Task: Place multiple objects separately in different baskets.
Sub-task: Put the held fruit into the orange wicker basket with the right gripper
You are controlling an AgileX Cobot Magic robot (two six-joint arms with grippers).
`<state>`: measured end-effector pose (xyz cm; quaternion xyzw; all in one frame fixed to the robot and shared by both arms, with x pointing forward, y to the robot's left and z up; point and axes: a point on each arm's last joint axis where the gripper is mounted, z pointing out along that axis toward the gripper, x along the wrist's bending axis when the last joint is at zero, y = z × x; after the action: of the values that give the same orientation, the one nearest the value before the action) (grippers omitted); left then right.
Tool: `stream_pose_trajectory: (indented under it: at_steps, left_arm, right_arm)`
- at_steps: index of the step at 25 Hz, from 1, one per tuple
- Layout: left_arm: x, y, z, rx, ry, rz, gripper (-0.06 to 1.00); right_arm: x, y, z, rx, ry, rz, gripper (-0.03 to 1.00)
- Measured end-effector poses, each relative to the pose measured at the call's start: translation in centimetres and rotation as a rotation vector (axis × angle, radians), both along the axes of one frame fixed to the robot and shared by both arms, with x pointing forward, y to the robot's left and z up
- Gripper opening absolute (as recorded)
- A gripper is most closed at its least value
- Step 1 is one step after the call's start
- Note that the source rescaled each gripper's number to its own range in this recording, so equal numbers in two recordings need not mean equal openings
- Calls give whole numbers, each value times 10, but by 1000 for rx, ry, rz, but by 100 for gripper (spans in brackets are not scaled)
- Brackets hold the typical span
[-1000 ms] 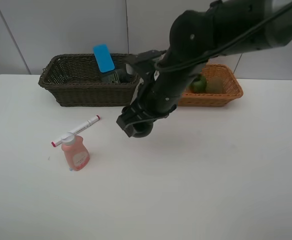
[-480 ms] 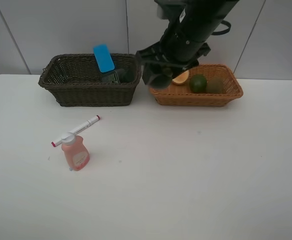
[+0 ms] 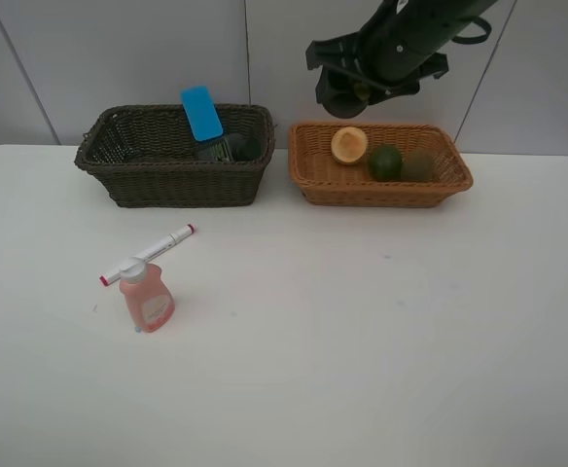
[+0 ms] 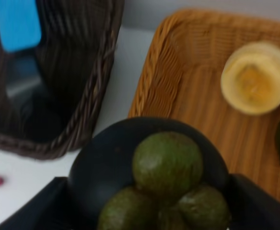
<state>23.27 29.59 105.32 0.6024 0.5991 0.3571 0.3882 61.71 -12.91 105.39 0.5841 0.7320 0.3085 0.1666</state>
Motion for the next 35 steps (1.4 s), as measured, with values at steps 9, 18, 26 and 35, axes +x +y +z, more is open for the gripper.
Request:
stream_pose_trajectory:
  at_steps: [9, 18, 26, 35]
  left_arm:
    - [0, 0, 0, 0, 0, 0, 99]
    - [0, 0, 0, 0, 0, 0, 99]
    - [0, 0, 0, 0, 0, 0, 99]
    - [0, 0, 0, 0, 0, 0, 99]
  right_arm:
    - [35, 2, -62, 5, -3, -26, 59]
    - [51, 6, -108, 6, -3, -29, 59]
    - [52, 7, -109, 8, -9, -29, 59]
    - [50, 6, -111, -3, 18, -30, 59]
